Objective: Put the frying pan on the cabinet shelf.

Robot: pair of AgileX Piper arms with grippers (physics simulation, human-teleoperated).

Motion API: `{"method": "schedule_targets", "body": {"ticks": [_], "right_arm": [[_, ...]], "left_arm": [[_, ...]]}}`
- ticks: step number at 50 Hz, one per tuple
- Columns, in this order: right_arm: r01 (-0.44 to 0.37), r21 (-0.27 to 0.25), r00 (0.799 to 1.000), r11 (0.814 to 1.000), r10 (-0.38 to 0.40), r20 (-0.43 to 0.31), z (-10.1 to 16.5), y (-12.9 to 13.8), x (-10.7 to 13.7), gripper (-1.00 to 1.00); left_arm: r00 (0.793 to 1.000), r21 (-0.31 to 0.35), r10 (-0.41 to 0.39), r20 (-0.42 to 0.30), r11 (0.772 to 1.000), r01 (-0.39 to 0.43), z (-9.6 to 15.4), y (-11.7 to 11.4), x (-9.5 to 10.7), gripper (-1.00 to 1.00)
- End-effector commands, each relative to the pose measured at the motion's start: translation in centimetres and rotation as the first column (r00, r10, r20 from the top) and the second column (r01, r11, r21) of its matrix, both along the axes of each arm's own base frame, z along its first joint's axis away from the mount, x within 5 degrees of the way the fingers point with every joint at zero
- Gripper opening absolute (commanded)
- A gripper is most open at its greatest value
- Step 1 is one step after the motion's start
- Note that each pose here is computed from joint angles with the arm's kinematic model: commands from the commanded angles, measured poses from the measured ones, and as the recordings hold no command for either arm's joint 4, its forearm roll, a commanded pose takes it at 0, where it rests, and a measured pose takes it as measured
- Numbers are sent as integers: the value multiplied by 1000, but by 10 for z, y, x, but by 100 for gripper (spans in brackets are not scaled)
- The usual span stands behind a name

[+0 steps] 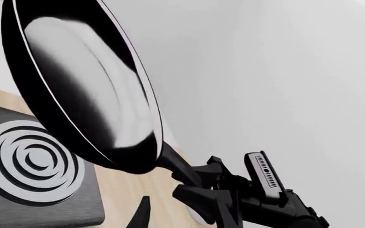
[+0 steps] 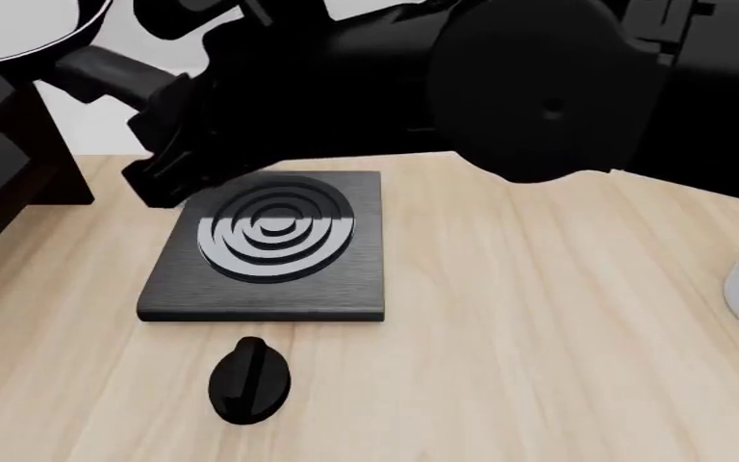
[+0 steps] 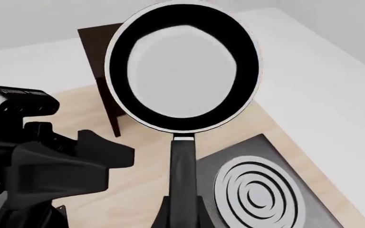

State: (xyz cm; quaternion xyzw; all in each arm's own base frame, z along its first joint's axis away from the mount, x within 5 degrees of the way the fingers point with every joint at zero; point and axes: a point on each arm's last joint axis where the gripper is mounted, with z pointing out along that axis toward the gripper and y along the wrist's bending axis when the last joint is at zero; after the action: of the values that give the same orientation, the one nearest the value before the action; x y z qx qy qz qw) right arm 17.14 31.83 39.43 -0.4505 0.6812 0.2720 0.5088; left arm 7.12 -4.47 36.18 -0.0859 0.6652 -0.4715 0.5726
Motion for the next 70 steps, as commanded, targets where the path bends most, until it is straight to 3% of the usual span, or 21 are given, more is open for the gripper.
{"method": "schedule_targets", "body": {"ticks": [1,34,38,70], "right_arm": [[-15,67,1000,998,15,6,18,3,-8,-100],[-64,87,998,994,65,1,24,6,-27,-100],[-70,86,998,994,70,2,22,7,-29,-100],[-140,103,989,985,144,-34,17,23,-55,-100]], "left_arm": [[1000,-6,-1,2,1000,1,1,1,-2,100],[1000,5,2,6,1000,-2,0,1,-1,100],[1000,32,-3,13,999,3,4,0,0,100],[1000,12,-9,2,1000,9,-2,-2,1,100]]}}
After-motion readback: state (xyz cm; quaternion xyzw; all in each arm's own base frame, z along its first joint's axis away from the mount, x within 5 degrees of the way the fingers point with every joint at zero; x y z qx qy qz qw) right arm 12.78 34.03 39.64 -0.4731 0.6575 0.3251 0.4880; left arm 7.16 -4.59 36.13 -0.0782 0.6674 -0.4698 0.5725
